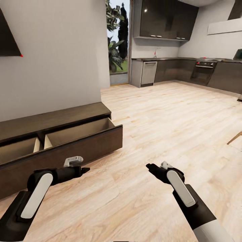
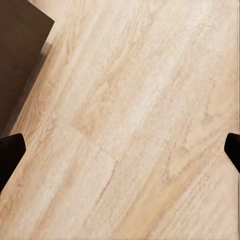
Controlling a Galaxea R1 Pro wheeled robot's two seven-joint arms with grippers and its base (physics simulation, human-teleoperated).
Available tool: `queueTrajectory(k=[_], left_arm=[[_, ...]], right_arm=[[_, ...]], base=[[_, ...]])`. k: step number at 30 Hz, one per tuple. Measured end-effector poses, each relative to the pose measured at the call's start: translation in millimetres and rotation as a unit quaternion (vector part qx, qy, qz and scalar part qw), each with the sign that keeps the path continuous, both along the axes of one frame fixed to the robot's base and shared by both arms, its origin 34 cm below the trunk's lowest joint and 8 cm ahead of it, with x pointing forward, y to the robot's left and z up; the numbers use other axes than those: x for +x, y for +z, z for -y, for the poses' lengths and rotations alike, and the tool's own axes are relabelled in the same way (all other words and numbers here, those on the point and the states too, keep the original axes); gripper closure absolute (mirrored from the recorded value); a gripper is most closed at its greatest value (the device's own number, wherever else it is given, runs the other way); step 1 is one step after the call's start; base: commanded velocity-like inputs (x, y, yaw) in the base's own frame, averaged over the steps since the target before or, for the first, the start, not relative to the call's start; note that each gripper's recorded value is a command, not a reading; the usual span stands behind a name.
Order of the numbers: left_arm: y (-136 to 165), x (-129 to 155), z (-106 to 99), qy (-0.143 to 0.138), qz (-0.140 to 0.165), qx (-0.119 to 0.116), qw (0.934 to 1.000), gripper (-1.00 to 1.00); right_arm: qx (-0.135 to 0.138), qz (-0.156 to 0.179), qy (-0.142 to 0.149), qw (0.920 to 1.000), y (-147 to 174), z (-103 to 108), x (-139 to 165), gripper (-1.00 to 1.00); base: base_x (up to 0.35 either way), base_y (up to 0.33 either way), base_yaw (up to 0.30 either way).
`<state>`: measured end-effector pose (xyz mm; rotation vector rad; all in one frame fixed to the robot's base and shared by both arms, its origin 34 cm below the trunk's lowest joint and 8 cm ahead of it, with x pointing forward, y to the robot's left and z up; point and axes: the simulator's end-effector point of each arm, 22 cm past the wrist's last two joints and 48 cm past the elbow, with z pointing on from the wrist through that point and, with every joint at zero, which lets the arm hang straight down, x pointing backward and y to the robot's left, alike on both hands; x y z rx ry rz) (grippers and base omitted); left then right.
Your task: Place each of the two pumpkins and all three candles from the living room inside a cabinet in the living room (use any cabinet), then make sure every cabinet is closed, and position the cauldron so it is next to a table in the living room.
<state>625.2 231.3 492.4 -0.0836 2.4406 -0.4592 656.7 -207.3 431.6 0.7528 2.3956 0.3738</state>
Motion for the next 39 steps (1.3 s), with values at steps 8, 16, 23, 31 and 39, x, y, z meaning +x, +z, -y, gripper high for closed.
queueTrajectory(k=[8, 16, 23, 31, 39], left_arm=[[7, 0, 0, 0.000, 0.006, -0.001, 1.0000, -1.00], [13, 0, 1, 0.000, 0.012, -0.002, 0.9999, -1.00], [19, 0, 1, -0.001, 0.017, -0.002, 0.9998, -1.00], [26, 0, 1, -0.001, 0.024, -0.002, 0.9997, -1.00], [32, 1, 1, -0.001, 0.030, -0.001, 0.9996, -1.00]], right_arm=[[0.001, 0.005, -0.001, 1.0000, 6, 1, 1, -1.00], [0.001, 0.010, -0.002, 0.9999, 12, 1, 1, -1.00], [0.000, 0.014, -0.003, 0.9999, 17, 1, 2, -1.00], [0.000, 0.021, -0.003, 0.9998, 24, 1, 3, -1.00], [0.001, 0.027, -0.003, 0.9996, 30, 1, 3, -1.00]], base=[[0.000, 0.000, -0.185], [0.000, 0.000, -0.182], [0.000, 0.000, -0.182], [-0.008, 0.009, -0.178], [-0.037, 0.145, -0.175]])
